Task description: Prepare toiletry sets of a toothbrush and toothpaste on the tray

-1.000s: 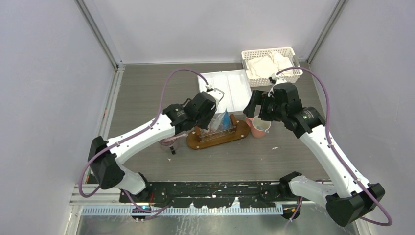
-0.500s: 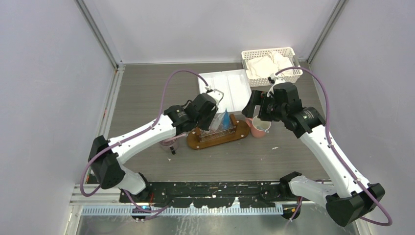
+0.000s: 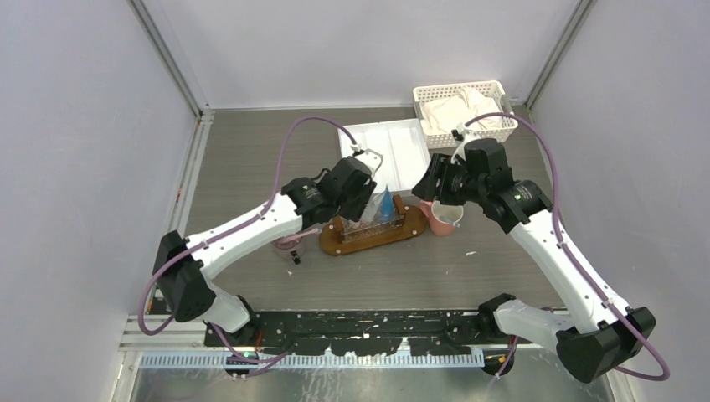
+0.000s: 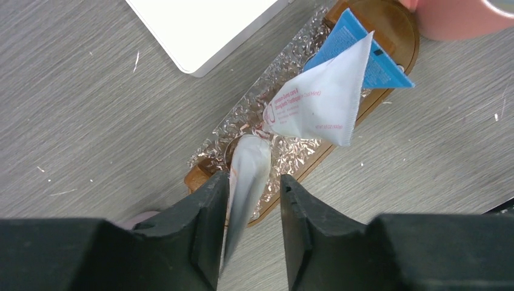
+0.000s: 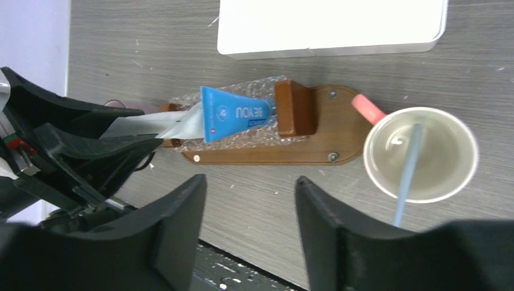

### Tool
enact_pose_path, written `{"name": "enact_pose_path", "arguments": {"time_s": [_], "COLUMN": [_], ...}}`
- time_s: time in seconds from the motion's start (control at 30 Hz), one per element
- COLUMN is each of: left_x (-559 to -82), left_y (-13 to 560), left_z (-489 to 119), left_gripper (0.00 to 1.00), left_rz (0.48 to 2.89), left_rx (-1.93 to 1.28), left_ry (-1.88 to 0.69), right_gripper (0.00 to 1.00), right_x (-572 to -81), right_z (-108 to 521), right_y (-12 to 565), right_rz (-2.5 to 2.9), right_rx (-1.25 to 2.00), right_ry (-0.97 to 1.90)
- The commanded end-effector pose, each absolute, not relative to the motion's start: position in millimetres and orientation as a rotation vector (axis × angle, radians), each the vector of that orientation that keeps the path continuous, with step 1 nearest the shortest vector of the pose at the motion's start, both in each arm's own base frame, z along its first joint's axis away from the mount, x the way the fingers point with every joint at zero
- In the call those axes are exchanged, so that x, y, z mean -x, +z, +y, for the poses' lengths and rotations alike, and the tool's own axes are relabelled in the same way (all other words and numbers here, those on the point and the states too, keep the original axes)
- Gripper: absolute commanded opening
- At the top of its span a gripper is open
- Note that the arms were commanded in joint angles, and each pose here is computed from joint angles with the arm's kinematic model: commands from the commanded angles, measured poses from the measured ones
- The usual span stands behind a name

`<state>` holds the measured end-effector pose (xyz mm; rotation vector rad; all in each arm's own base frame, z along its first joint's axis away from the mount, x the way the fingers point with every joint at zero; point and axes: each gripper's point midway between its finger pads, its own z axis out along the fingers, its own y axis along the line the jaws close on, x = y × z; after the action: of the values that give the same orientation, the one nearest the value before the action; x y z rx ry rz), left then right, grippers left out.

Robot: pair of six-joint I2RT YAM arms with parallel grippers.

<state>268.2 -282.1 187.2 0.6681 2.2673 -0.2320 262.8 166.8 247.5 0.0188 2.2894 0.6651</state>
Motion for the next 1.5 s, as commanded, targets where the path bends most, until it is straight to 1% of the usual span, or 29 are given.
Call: {"name": "enact_pose_path", "arguments": {"time_s": [0.0,0.2,0.27,0.33,0.5,0.67,1.17,1.27,1.37,1.47], "left_x": [-276.9,-277.3,-276.9,-276.1,-273.9,-272.0,-255.3,-253.8,-252.4,-251.6], "left_y": [212.3,223.5,229.2,232.7,241.4,250.9,273.6,274.8,275.0,275.1], "left_z": [-282.5,-280.8,-280.4,-280.3,-278.7,-275.3,-246.3,-242.4,-240.6,-239.9], "left_gripper": [0.42,0.43,0.44,0.45,0.48,0.49,0.48,0.48,0.48,0.47], "left_rz": [2.216,2.198,2.187,2.181,2.163,2.141,2.075,2.069,2.066,2.065], "left_rx": [-0.619,-0.606,-0.597,-0.593,-0.579,-0.556,-0.503,-0.498,-0.497,-0.498], "left_ry": [-0.237,-0.241,-0.252,-0.262,-0.283,-0.3,-0.321,-0.316,-0.317,-0.319], "right_gripper": [0.56,0.54,0.48,0.46,0.46,0.46,0.47,0.44,0.38,0.37], "right_x": [-265.4,-256.8,-255.3,-256.2,-257.4,-260.6,-266.5,-268.3,-270.1,-271.8], "right_z": [193.9,224.2,232.0,236.5,244.3,249.8,274.6,277.8,279.1,279.7], "right_y": [275.7,286.3,283.2,281.7,271.1,258.0,243.5,241.8,238.5,237.9], "right_rz": [2.209,2.236,2.272,2.297,2.387,2.435,2.471,2.476,2.481,2.481], "right_rx": [0.06,0.16,0.178,0.173,0.185,0.192,0.214,0.219,0.22,0.218], "right_ry": [0.78,0.784,0.752,0.717,0.621,0.524,0.497,0.494,0.485,0.478]}}
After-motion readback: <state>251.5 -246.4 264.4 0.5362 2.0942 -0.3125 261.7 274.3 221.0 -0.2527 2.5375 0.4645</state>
